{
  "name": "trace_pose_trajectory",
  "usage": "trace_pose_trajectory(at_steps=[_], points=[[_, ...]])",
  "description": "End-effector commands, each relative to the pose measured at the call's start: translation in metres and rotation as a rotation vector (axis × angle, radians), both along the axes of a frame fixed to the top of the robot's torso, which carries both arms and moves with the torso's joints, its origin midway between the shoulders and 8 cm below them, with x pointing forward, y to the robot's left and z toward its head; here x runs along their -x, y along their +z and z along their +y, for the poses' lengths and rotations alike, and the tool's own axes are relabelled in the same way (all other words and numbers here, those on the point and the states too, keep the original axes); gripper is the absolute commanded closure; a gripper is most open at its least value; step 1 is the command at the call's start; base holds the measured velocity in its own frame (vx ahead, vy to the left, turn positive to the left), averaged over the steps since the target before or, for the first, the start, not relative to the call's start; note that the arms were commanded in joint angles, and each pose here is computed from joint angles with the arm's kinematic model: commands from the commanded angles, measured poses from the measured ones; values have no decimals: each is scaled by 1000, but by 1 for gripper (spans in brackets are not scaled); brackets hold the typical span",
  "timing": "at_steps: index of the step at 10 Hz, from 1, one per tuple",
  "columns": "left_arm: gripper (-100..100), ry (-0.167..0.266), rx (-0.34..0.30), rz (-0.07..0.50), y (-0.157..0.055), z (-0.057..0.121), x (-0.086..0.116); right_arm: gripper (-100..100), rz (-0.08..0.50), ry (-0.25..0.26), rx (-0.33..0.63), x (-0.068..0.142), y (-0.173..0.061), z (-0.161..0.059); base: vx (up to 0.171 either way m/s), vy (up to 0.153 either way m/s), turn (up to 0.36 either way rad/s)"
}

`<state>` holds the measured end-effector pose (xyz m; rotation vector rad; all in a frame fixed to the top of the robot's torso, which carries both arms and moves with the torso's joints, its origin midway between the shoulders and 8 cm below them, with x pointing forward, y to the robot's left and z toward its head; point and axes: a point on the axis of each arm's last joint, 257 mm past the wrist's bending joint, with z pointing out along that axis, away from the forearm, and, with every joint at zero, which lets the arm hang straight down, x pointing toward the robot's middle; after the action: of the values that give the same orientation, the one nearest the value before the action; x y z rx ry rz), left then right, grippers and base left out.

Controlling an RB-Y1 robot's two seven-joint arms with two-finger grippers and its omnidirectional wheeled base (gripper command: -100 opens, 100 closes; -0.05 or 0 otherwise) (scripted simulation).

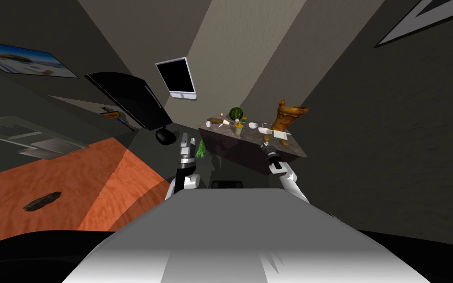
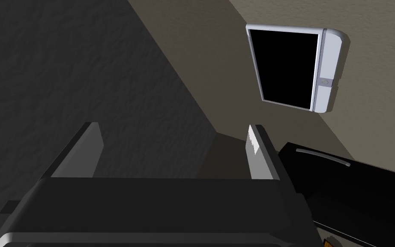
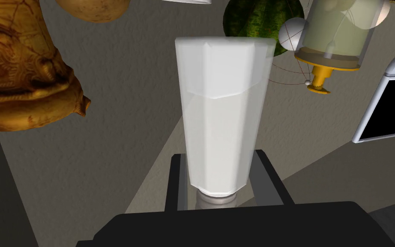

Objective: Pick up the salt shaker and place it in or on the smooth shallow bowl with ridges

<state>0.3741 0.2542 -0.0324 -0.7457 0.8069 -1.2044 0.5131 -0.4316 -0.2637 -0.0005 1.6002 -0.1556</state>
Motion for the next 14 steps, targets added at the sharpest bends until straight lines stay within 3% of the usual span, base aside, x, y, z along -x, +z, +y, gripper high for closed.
trace_pose_trajectory(at_steps=[1, 7, 14], points=[[0, 0, 0, 0, 0, 0, 0, 100, -8, 0, 0, -15, 8, -2, -37, -89, 33], [0, 0, 0, 0, 0, 0, 0, 100, -17, 6, -3, -60, 27, -10, 17, -94, 42], [0, 0, 0, 0, 0, 0, 0, 100, -2, 9, -3, -96, 43, -22, 90, -111, 52]])
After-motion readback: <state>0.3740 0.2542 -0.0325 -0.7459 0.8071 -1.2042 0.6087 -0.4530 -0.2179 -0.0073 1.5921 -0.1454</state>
